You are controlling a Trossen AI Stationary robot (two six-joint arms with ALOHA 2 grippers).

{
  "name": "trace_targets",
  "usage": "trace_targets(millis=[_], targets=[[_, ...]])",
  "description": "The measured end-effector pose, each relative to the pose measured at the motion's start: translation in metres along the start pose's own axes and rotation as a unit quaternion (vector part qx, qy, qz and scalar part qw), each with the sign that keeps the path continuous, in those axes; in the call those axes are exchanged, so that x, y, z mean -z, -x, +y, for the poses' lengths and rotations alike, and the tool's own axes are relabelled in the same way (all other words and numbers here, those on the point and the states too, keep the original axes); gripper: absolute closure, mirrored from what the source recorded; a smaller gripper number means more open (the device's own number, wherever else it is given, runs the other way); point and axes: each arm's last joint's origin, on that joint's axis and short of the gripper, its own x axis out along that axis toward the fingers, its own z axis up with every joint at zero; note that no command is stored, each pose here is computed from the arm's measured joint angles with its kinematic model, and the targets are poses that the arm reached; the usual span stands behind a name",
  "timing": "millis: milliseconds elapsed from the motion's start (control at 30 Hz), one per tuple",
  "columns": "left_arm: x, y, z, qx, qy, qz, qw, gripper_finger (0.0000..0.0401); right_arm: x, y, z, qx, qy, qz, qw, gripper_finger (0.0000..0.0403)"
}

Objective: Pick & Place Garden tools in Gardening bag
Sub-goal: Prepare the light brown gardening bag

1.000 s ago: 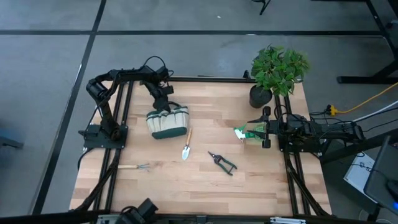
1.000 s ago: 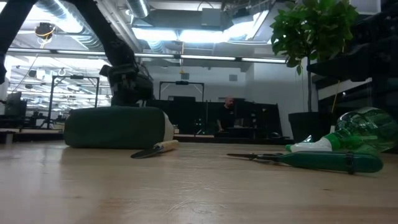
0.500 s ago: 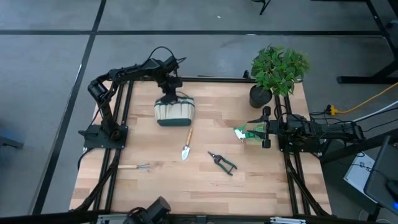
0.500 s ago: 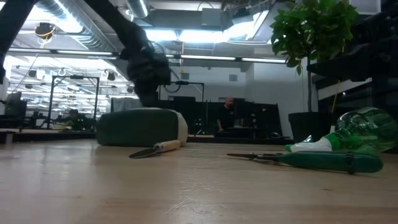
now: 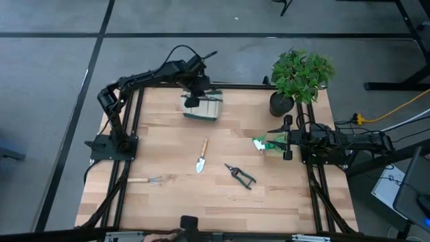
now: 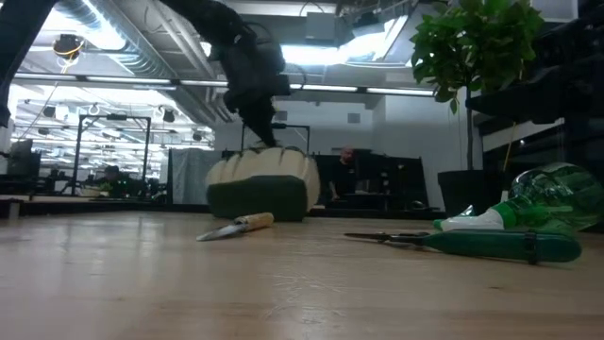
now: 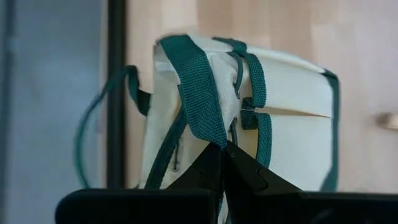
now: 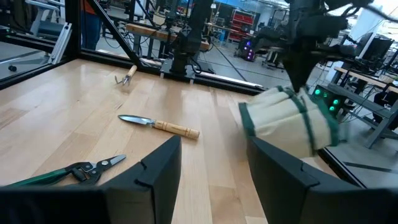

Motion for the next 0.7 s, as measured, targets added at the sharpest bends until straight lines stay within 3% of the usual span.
trace_targets(millis=[433,700], targets=[[-0.037,-0.006,-0.041,-0.133,-0.112,0.062,0.983,0.0398,0.0,0.0,0.0,0.0,0.0,0.0,1.0,0.0217],[-0.057,-0.005,-0.055,-0.219,-0.13,0.051,0.966,0.0398,0.0,0.0,0.0,0.0,0.0,0.0,1.0,0.0217]])
